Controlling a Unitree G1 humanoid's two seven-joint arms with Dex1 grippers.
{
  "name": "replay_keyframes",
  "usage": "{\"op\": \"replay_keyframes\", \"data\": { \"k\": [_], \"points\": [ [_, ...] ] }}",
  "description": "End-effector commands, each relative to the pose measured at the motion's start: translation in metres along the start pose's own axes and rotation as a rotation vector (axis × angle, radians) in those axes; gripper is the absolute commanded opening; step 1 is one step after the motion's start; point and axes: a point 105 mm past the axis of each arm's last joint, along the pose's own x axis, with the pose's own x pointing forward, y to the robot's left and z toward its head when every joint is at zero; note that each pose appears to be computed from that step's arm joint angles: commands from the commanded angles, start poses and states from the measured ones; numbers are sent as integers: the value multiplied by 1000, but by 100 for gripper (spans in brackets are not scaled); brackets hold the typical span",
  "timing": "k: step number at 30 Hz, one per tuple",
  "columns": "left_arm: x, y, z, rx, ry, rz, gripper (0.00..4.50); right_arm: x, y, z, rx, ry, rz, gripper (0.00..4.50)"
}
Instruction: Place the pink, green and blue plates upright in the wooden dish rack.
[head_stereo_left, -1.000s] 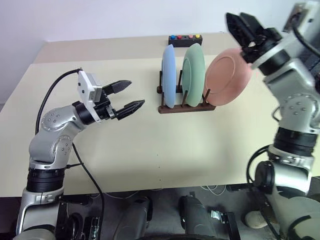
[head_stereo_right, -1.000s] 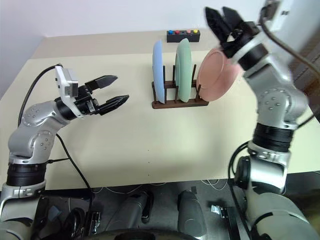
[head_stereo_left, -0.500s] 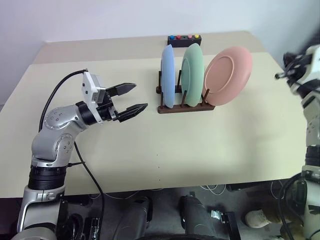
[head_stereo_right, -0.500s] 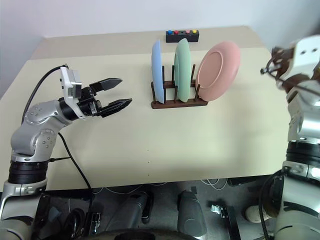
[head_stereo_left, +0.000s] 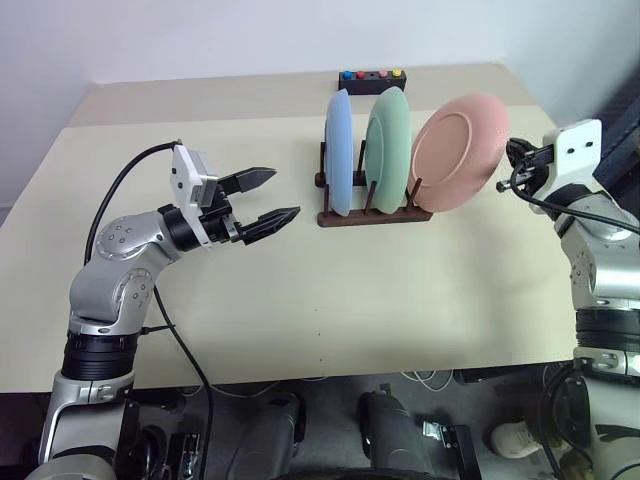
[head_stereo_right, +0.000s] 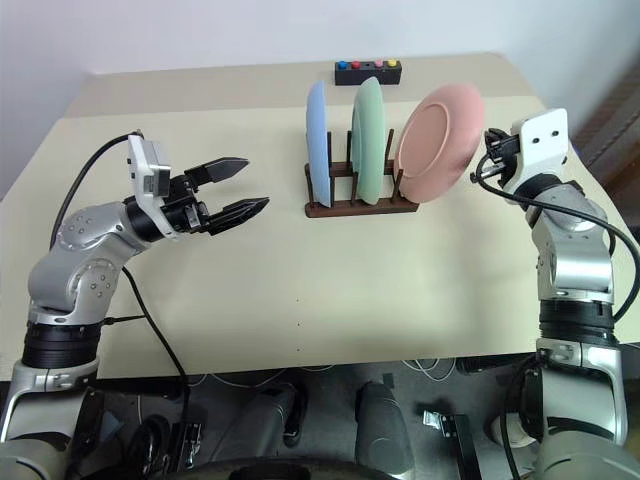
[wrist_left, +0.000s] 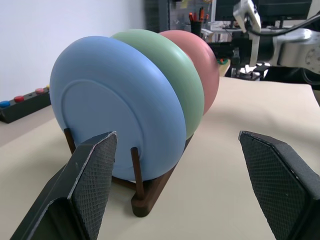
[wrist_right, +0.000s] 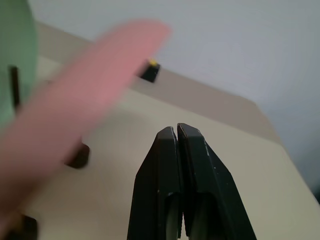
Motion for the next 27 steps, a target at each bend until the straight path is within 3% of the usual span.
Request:
{"op": "replay_keyframes", "data": {
  "k": [1, 6, 16, 24, 27],
  "points": [
    [1, -1, 10, 35, -21, -10, 401, 2, 16, 40, -8, -131, 84, 6],
    [-1, -1, 9, 32, -19, -10, 401, 1, 31, 55, 19, -171, 153, 6],
    [-1, -1, 9, 31, -18, -4, 401, 3, 42, 57, 24, -176, 216, 6],
    [-3, -1, 8, 30, -16, 0, 401, 3, 27, 54, 22, -160, 157, 6],
    [-2, 2, 8, 36, -12, 8, 401, 3, 10, 64, 112, -206, 84, 6]
  ]
}}
